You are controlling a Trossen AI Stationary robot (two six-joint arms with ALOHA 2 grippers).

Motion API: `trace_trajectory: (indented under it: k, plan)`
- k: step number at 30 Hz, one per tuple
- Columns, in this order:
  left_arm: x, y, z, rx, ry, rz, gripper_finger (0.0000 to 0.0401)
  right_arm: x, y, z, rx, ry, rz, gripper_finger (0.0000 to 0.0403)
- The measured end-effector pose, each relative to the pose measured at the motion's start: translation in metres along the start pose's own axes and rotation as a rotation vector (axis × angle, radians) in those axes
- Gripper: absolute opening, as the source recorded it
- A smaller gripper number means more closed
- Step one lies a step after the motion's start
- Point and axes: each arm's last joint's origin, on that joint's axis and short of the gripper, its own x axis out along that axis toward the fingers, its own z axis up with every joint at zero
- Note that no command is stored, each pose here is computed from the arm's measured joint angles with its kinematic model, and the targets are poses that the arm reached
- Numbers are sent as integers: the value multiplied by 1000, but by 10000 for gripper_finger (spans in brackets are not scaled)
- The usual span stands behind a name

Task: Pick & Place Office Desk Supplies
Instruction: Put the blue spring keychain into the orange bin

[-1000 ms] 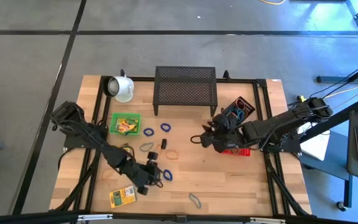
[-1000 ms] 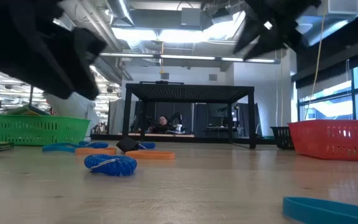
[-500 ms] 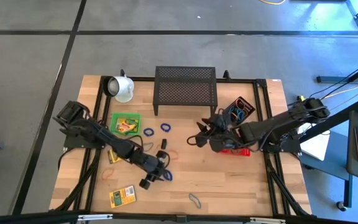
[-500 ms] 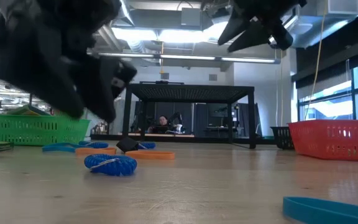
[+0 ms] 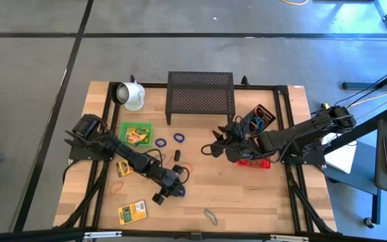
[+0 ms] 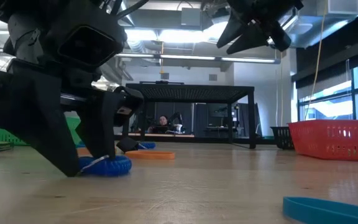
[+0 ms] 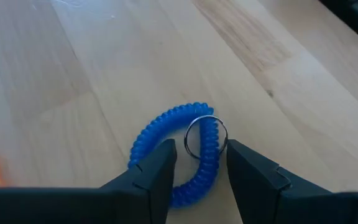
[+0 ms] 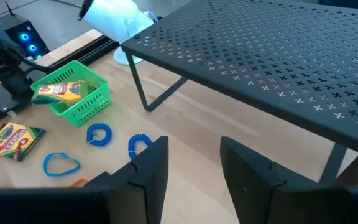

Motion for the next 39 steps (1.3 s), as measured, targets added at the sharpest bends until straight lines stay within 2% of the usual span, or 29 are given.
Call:
trace_trajectory:
  k: [4, 11, 18, 23, 29, 31, 33, 36, 39]
  plan:
    - [0, 0, -1, -18, 5, 14, 113, 0, 0, 0, -11, 0, 1, 146]
    - [-2, 1, 0, -35, 4, 35, 18, 0, 0, 0, -16, 1, 1, 146]
    - [-22, 0, 12, -121, -38, 76, 21, 0, 0, 0, -17, 1, 1, 146]
    - [-55, -4, 42, -133, -216, 161, 19, 0, 0, 0, -28, -5, 2, 146]
    - [-99, -16, 65, -146, -416, 313, 19, -1, 9, 4, -132, -44, 58, 146]
    - [-111, -21, 71, -149, -478, 321, 19, -2, 16, 3, -187, -51, 114, 146]
    - [-122, -28, 78, -151, -555, 299, 21, -1, 27, 1, -262, -47, 226, 146]
    - [-135, -37, 84, -148, -635, 262, 22, 0, 46, -4, -422, -60, 465, 146]
    - [-140, -44, 87, -136, -682, 209, 22, 1, 66, -13, -596, -136, 726, 146]
